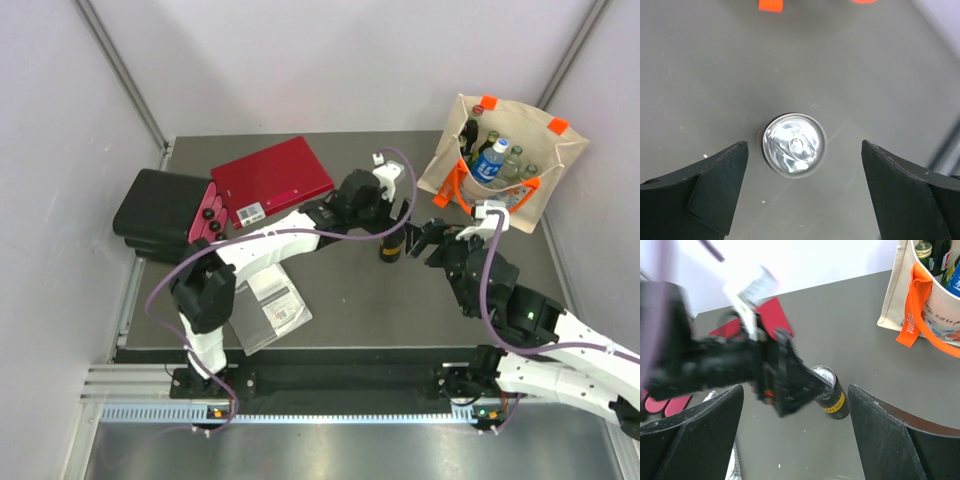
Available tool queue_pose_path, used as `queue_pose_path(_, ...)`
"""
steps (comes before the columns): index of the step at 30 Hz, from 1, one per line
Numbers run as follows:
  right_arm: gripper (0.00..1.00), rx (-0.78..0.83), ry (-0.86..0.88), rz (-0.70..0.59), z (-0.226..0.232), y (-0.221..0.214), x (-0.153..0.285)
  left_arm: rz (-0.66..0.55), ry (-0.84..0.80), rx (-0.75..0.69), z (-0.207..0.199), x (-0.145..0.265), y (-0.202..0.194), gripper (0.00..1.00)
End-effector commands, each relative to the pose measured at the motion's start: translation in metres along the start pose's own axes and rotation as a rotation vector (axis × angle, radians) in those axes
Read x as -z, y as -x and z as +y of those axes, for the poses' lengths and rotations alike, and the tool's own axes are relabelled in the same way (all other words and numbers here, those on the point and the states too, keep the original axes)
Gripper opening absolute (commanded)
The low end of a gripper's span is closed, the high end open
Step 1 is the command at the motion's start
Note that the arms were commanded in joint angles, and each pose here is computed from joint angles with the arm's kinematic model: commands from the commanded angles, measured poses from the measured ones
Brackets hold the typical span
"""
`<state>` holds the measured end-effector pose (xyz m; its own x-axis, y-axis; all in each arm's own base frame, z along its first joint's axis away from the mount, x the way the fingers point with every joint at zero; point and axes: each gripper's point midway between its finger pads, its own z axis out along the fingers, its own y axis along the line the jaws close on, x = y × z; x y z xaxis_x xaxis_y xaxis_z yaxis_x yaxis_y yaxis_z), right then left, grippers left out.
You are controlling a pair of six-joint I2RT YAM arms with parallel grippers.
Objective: Place the beverage into the canvas bag
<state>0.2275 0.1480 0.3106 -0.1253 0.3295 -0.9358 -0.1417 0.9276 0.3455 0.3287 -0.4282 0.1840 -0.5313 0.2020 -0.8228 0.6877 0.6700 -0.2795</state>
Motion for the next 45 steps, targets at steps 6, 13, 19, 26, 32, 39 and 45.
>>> queue_pose_path(6, 0.86, 0.088, -0.018, 0.221, 0.007, -0.023, -0.044, -0.192, -0.009, 0.324, 0.078, 0.105, 0.058, 0.99)
queue_pose_path(13, 0.88, 0.222, 0.000, 0.446, -0.007, -0.059, -0.084, -0.071, 0.235, 0.302, 0.141, 0.156, 0.000, 0.99)
queue_pose_path(19, 0.90, 0.289, 0.045, 0.578, -0.004, -0.092, -0.108, -0.058, 0.278, 0.238, 0.139, 0.186, -0.023, 0.99)
queue_pose_path(26, 0.89, 0.335, -0.033, 0.696, -0.020, -0.134, -0.125, -0.141, 0.289, 0.182, 0.129, 0.212, -0.028, 0.99)
queue_pose_path(32, 0.86, 0.385, -0.096, 0.746, -0.036, -0.149, -0.125, -0.189, 0.295, 0.163, 0.124, 0.221, -0.017, 0.99)
queue_pose_path(39, 0.53, 0.394, -0.111, 0.727, -0.037, -0.142, -0.127, -0.179, 0.277, 0.170, 0.122, 0.218, -0.018, 0.99)
queue_pose_path(45, 0.10, 0.384, -0.095, 0.653, -0.025, -0.110, -0.132, -0.177, 0.281, 0.169, 0.122, 0.218, -0.020, 0.99)
